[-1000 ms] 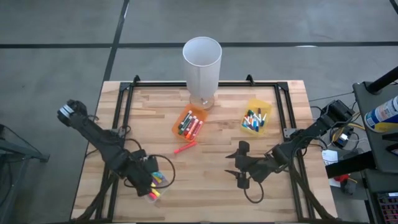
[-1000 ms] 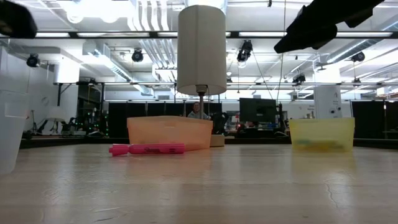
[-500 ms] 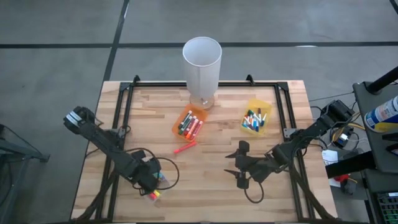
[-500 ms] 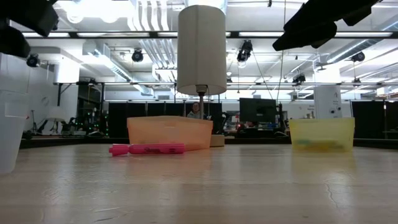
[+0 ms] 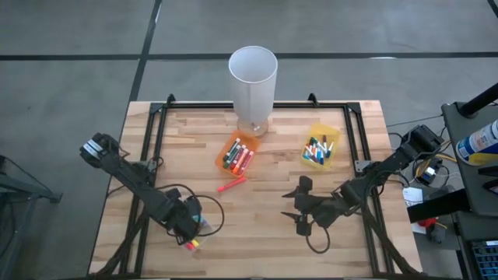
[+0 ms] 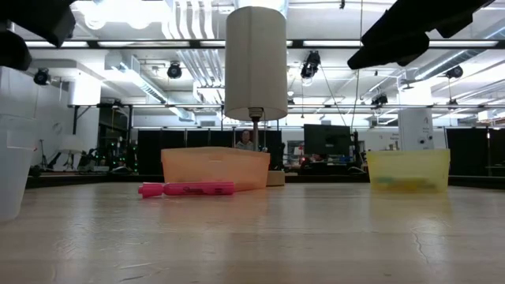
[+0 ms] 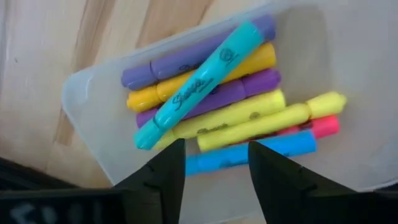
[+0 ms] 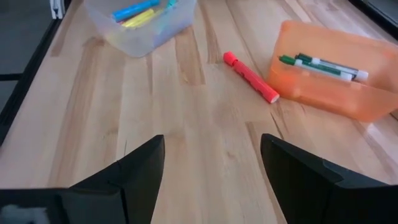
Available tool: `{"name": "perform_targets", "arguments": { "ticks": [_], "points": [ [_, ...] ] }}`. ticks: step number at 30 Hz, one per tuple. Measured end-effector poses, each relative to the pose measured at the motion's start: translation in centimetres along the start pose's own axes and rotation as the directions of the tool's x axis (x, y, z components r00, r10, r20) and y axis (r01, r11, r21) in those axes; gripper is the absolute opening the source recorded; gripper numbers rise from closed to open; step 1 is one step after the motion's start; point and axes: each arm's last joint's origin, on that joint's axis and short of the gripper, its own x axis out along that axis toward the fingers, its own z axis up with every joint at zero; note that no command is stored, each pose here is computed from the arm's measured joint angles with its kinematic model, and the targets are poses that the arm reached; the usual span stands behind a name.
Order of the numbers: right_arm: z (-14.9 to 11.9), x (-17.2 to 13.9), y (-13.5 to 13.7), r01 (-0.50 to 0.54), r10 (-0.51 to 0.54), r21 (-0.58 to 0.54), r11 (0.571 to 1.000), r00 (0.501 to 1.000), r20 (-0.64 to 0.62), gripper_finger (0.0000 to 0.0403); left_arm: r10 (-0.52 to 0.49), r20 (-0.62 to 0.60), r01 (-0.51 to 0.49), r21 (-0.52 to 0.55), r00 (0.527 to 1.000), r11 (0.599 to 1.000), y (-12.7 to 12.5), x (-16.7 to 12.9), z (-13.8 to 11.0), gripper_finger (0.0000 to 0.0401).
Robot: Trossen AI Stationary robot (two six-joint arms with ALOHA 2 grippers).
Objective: Pick & Place Markers
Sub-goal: Put the dark pink highlighter pen into the white bin
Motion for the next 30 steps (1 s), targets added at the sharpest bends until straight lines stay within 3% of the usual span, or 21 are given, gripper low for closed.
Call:
{"name": "perform_targets", "arguments": {
  "ticks": [4,7,9,14,16,21,30],
  "points": [
    [0.1,0.1,0.1,-0.016,0.017,-0.037,0.999,0.999,0.038,0.0258,-0.044,0.133,0.047,-0.023,0.990,0.999,-0.6,-0.2,0.6,0.0169],
    [0.4,0.1,0.3,-0.031,0.036,-0.071,0.997,0.997,0.074,0.0254,-0.119,0.279,0.124,0.000,0.953,0.992,-1.6,-0.4,1.4,0.0169],
    [0.6,0.1,0.3,-0.036,0.044,-0.094,0.995,0.995,0.088,0.0250,-0.179,0.396,0.181,0.032,0.901,0.983,-2.5,-0.7,1.9,0.0170],
    [0.5,0.2,0.4,-0.035,0.045,-0.109,0.993,0.995,0.090,0.0240,-0.252,0.665,0.254,0.097,0.703,0.962,-4.7,-1.1,2.5,0.0170],
    [0.3,0.5,0.5,-0.032,0.042,-0.114,0.993,0.996,0.083,0.0238,-0.256,0.693,0.235,0.127,0.674,0.964,-4.9,-0.8,2.8,0.0170],
    [-0.2,1.6,1.2,-0.039,0.049,-0.099,0.994,0.994,0.098,0.0233,-0.183,0.737,0.184,0.081,0.651,0.980,-4.1,-0.7,4.4,0.0170],
    [-1.4,3.9,2.5,-0.053,0.064,-0.091,0.994,0.991,0.117,0.0233,-0.040,0.646,0.086,-0.040,0.762,0.995,0.1,0.3,8.5,0.0170]
  ]
}}
